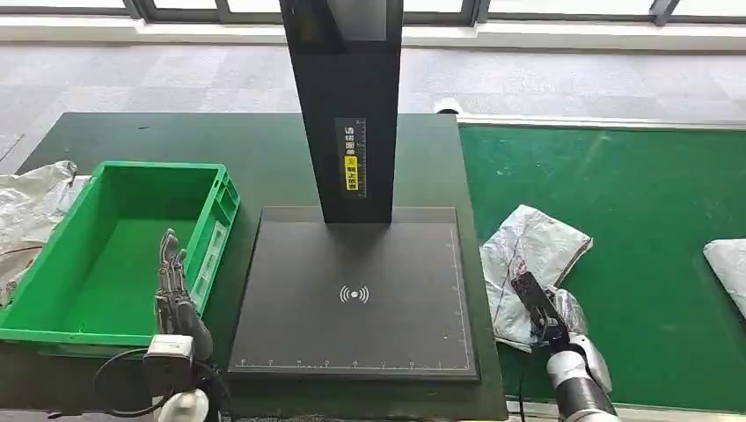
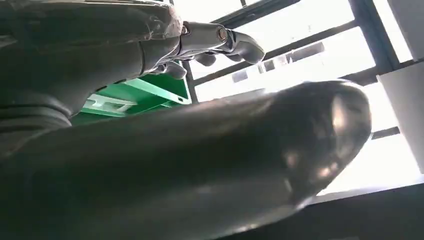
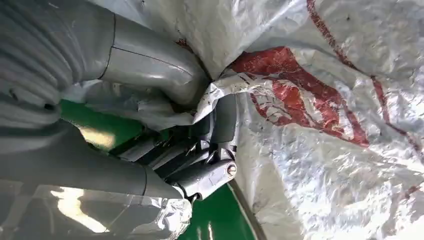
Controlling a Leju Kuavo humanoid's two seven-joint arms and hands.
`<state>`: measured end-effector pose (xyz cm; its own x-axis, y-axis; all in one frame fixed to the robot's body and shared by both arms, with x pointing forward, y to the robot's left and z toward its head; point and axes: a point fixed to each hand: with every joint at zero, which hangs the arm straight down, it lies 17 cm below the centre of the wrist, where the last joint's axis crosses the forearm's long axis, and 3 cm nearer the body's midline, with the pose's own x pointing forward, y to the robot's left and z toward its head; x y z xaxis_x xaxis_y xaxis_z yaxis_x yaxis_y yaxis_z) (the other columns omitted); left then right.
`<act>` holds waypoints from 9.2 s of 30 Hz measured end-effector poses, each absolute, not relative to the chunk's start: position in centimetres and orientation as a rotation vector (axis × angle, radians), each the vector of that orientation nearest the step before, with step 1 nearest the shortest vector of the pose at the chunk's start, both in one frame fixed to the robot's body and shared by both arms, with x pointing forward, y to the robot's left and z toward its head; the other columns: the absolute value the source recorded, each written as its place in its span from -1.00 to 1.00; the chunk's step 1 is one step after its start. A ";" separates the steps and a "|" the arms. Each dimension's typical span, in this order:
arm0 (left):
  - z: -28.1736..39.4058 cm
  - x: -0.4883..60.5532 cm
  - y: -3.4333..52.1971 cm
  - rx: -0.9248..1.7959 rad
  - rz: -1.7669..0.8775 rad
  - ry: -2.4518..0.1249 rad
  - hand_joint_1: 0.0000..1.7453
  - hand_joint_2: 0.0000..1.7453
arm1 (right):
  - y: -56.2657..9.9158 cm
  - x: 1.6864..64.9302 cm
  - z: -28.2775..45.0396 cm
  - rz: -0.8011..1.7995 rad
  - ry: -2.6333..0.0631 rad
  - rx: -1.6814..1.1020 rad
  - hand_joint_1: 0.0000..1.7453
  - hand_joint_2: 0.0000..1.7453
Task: Moved the parcel from conveyor to table for the left to box.
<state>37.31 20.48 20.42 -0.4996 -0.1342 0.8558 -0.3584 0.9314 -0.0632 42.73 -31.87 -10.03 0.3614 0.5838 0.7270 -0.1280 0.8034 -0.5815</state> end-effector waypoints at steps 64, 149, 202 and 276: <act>19.9 38.2 21.2 0.368 0.375 -2.065 -1.00 -1.00 | -10.9 40.0 5.8 0.411 -1.797 -0.063 1.00 1.00; 9.7 39.7 -2.7 0.416 -1.026 -1.879 -1.00 1.00 | -20.3 28.0 30.5 0.145 -2.468 -0.009 -1.00 1.00; 12.6 39.5 -2.7 0.394 -0.920 -2.030 1.00 1.00 | -20.5 27.5 30.6 0.162 -2.476 -0.068 -1.00 1.00; 30.9 30.4 35.3 1.253 0.399 -2.194 1.00 1.00 | -20.0 26.9 30.2 0.161 -2.462 -0.055 -1.00 1.00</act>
<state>30.44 35.34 30.93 -0.3942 -0.6849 0.6128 -0.8570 0.5148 0.0242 26.92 -20.04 30.24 -0.7808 0.0799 0.6197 -0.0014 0.9916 -0.1297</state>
